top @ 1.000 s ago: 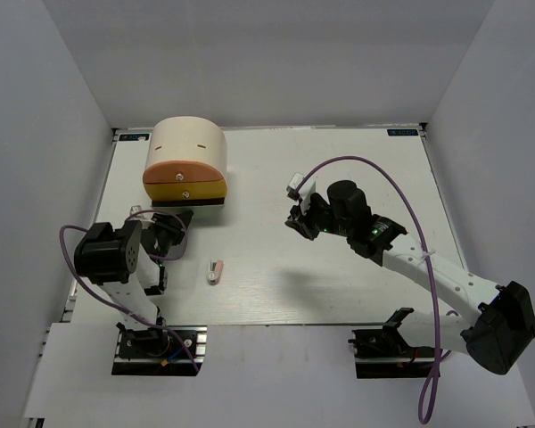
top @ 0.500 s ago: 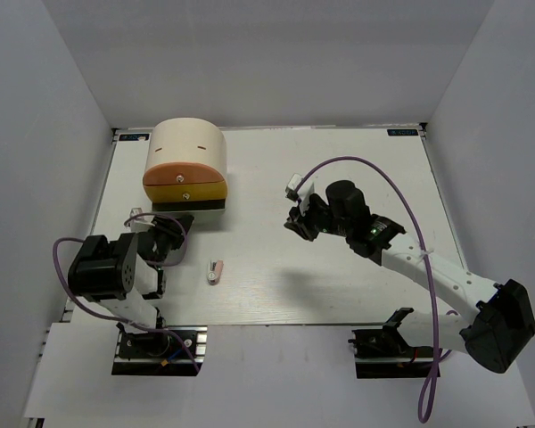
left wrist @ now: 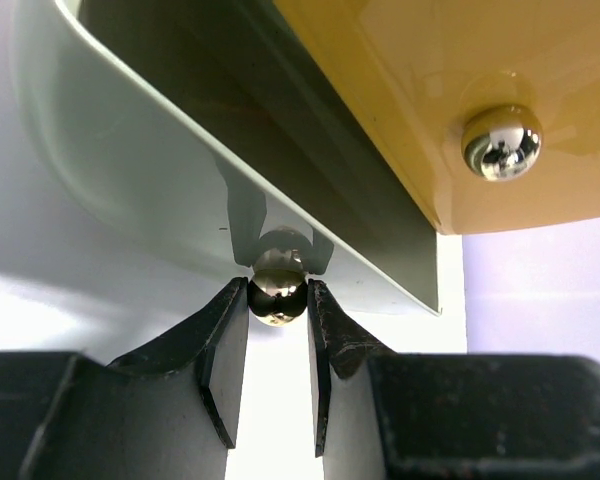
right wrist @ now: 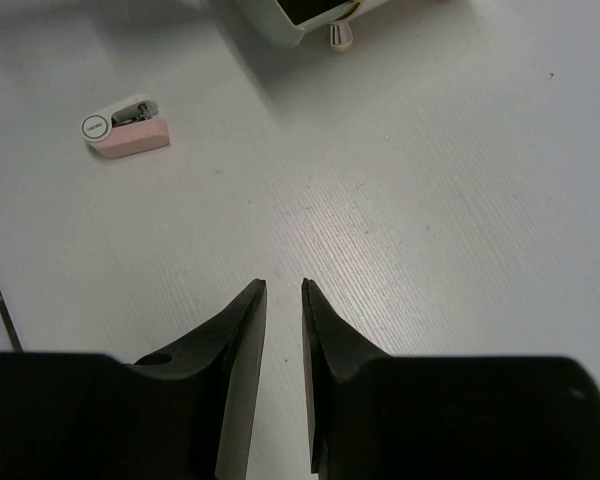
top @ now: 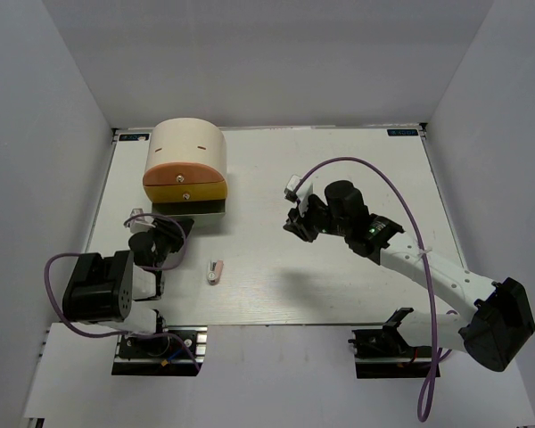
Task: Sort the stationery into containers
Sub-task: Open the drawer in the storage box, then pick up the stapler from the center of the board.
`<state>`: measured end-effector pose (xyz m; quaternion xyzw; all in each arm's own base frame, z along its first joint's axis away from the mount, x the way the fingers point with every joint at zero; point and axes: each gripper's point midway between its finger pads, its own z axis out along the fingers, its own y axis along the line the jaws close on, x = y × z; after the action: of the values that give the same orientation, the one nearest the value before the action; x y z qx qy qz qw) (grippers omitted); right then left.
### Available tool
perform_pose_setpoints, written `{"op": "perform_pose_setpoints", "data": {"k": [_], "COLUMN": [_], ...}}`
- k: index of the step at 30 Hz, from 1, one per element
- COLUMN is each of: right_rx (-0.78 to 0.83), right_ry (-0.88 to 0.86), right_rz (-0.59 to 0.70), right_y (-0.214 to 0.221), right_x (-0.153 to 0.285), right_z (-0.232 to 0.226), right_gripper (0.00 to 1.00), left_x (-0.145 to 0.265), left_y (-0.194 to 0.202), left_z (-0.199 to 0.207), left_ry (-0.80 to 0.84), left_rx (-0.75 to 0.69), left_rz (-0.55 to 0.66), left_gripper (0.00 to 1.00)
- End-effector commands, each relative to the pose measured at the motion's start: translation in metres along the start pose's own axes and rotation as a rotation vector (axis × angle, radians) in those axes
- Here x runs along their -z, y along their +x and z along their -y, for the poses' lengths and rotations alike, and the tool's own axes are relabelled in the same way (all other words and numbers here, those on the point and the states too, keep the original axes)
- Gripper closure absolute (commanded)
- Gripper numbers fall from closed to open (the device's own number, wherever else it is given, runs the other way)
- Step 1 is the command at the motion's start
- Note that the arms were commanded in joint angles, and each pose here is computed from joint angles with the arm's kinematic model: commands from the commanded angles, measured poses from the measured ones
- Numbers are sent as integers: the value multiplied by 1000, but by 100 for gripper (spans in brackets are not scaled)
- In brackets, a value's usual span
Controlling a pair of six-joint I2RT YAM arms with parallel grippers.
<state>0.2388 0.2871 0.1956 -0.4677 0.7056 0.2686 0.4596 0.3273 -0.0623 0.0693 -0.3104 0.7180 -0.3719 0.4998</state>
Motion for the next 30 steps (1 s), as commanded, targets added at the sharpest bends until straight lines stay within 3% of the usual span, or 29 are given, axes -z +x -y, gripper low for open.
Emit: {"op": "perform_pose_setpoints", "data": {"k": [1, 4, 7, 8, 9, 12, 14, 21, 26, 30], "right_rx": [19, 16, 19, 20, 23, 31, 44, 134, 329, 484], "right_ry": [-21, -21, -31, -37, -40, -61, -84, -265, -598, -689], "right_rz": [22, 19, 23, 18, 19, 13, 9, -35, -40, -18], "right_y": [-8, -8, -9, -8, -9, -7, -5, 14, 46, 64], "right_x": [0, 0, 1, 1, 1, 1, 1, -2, 7, 8], "right_z": [-3, -3, -5, -6, -6, -9, -13, -40, -89, -107], "right_gripper": [73, 71, 66, 63, 57, 51, 44, 34, 34, 36], "left_x": [11, 15, 16, 16, 16, 16, 16, 28, 48, 67], "left_y": [8, 6, 8, 8, 8, 9, 6, 11, -4, -10], "left_z": [-11, -9, -11, -13, -13, -16, -12, -16, -5, 10], "left_ry": [-46, -46, -57, -70, -70, -87, -81, -145, -157, -158], "left_rx": [-19, -30, -26, -24, -24, -18, -29, -101, -236, -287], "left_rz": [-19, -8, -16, -14, -14, -25, -22, -61, -23, -15], "left_gripper": [86, 86, 76, 67, 49, 22, 14, 9, 9, 9]}}
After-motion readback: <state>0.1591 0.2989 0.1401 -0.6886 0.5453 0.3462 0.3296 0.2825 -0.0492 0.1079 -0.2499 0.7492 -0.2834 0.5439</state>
